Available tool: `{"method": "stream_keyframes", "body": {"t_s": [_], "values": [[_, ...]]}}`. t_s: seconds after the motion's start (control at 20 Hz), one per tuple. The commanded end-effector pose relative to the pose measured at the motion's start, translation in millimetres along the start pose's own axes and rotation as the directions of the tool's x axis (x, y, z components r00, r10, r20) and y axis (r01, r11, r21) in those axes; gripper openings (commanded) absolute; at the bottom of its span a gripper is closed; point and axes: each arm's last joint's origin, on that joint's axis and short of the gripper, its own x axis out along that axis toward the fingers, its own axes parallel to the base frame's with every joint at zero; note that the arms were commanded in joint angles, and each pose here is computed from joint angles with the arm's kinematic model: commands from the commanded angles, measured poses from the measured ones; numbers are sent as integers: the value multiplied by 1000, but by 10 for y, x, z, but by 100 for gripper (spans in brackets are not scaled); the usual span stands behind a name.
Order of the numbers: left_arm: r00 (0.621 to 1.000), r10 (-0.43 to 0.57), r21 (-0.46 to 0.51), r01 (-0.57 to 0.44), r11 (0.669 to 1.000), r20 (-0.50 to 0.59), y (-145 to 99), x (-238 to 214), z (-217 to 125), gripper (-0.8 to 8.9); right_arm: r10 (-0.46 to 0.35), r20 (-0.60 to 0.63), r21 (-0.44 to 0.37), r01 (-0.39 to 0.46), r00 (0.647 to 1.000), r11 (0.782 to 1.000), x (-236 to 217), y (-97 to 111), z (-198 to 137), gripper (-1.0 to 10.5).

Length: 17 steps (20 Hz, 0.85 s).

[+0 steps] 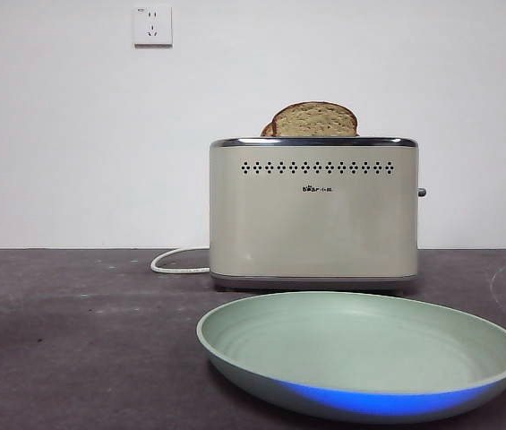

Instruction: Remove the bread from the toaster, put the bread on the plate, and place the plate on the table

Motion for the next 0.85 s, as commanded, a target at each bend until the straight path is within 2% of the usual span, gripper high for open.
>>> {"method": "stream_keyframes", "body": {"t_s": [0.05, 0.2, 0.25, 0.35, 0.85], "values": [[1000, -7, 18, 7, 1000, 7, -6, -7, 9, 139, 2, 11, -17, -2, 1000, 1000, -11, 6, 10, 100], [1000, -7, 19, 7, 1000, 8, -6, -7, 10, 476, 1, 13, -13, -1, 1000, 1000, -12, 6, 12, 405], [1000, -9, 21, 9, 1000, 8, -7, -7, 10, 518, 1, 13, -13, -1, 1000, 1000, -11, 6, 11, 505], [1000, -12, 27, 12, 1000, 12, -8, -7, 15, 517, 1, 15, -13, -1, 1000, 1000, -11, 6, 14, 583], [986, -132, 141, 117, 983, 102, 20, 97, 214, 517, 1, 16, -8, -1, 1000, 1000, -11, 6, 15, 581]]}}
